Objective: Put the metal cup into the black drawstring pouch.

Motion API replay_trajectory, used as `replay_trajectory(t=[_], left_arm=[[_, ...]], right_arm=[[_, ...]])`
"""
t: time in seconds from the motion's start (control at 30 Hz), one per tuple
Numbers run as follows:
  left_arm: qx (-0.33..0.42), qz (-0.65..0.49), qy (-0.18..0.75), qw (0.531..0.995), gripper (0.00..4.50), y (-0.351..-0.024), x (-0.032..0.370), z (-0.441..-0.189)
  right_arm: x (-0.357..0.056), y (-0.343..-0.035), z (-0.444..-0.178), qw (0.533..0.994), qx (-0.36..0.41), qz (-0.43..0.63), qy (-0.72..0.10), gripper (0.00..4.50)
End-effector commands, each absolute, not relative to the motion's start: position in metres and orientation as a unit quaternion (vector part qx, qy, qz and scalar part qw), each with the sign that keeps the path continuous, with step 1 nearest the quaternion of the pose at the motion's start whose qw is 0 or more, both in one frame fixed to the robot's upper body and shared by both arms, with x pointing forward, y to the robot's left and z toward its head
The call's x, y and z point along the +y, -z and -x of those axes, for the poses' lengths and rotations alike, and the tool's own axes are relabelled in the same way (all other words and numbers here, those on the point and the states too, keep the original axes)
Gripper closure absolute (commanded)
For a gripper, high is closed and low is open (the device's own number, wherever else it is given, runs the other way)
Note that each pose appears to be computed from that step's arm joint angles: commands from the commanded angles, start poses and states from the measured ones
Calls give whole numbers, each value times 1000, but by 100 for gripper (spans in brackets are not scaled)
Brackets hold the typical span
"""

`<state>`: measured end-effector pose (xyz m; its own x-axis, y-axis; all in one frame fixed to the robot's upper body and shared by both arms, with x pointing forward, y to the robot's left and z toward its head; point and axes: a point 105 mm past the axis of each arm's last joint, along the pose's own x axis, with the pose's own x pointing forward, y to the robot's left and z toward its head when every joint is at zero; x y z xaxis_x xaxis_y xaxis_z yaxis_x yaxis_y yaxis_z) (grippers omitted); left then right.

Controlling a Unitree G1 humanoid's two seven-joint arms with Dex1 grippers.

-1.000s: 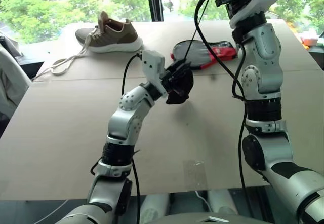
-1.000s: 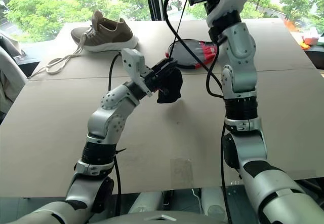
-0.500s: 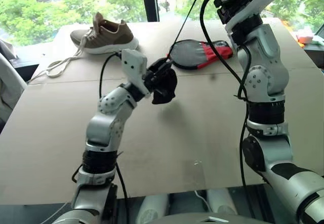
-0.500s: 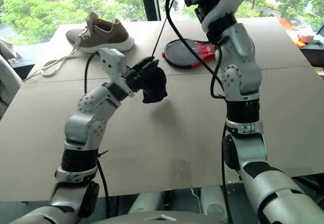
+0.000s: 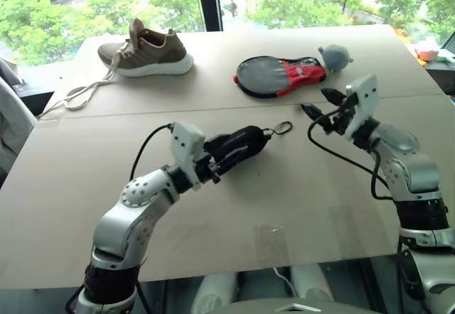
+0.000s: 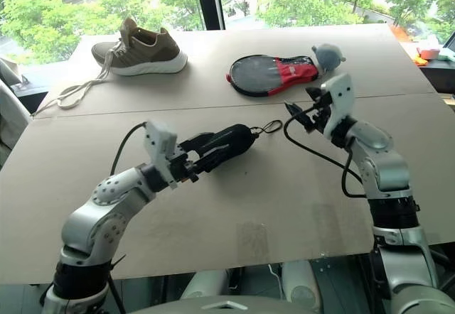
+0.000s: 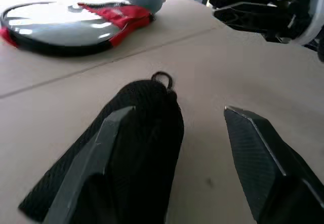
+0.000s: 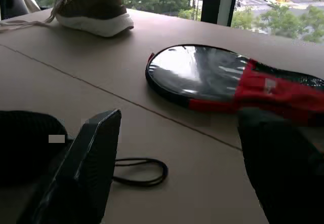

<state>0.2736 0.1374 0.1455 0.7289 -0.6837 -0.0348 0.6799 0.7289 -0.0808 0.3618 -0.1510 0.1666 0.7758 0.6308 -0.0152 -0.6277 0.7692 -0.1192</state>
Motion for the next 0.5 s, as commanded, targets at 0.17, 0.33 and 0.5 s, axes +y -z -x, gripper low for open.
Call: replay_trajectory(t=[0.17,0.33,0.5], left_arm=[[60,44,337,939,160,-137,177,-235],[87,-22,263,961,160,-106,207,-215],[87,-69,232,966,160,-91,218,-199]], right_arm=[[-173,-143,-335,920,5,81,-385,103],[-184,-123,-303,892,14,69,-447,103],[-206,-110,-283,877,30,82,-473,103]])
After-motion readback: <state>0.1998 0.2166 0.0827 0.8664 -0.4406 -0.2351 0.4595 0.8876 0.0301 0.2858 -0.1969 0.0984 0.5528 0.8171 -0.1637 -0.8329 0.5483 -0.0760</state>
